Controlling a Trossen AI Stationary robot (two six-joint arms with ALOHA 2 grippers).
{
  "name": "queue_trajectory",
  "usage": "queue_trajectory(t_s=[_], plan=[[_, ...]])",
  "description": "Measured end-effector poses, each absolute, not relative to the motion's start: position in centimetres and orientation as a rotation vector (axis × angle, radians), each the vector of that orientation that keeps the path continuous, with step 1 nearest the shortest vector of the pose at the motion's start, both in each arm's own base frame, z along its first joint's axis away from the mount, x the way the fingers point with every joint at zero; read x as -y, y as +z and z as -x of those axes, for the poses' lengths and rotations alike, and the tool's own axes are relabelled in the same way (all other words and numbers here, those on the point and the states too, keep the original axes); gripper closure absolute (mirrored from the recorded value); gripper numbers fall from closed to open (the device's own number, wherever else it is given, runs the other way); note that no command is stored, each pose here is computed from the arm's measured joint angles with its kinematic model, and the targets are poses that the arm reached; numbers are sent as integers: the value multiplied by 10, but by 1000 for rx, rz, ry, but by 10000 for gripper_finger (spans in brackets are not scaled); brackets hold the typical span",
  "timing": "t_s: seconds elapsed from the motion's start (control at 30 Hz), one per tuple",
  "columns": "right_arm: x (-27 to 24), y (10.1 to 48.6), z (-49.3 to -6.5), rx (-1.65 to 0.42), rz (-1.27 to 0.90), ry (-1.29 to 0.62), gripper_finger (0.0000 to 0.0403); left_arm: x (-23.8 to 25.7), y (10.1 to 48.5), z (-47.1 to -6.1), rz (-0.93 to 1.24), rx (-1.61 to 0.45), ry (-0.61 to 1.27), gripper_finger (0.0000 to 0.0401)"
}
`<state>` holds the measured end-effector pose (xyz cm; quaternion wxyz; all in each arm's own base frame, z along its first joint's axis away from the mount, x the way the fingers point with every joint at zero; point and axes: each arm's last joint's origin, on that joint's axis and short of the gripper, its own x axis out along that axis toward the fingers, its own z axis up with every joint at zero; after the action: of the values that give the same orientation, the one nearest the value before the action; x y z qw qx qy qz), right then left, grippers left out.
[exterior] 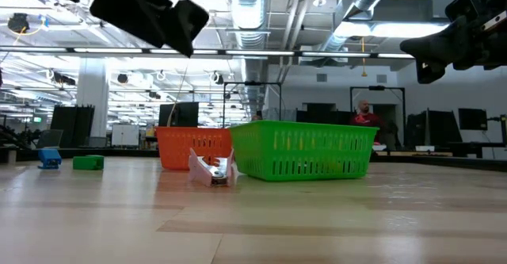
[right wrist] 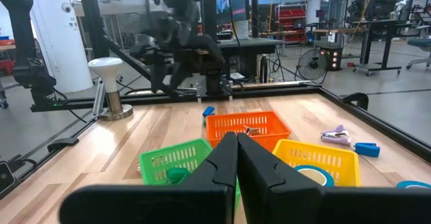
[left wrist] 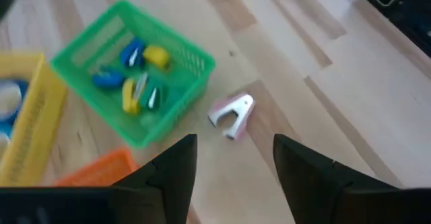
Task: Pick and place Stapler, Stapler remover, tape
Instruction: Put the pink stapler remover into the orange bin
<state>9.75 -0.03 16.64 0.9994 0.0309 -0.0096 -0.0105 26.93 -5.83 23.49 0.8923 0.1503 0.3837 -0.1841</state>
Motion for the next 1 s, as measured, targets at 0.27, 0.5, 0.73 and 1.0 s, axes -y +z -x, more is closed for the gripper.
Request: queue_trajectory(t_s=[0.27,0.5,0.73,1.0], plan=[[0,166,-98,19,-62,-21,402,61,238,-278,-420,-695,-416,223],[0,166,-98,19,-62,-21,402,67,217,-294,-477,-667,-545,232],[0,166,-98,19,-62,-21,402,70,194,-306,-566,-684,-614,247],[0,166,-98,19,-62,-21,402,80,174,-312,-593,-714,-656,264]])
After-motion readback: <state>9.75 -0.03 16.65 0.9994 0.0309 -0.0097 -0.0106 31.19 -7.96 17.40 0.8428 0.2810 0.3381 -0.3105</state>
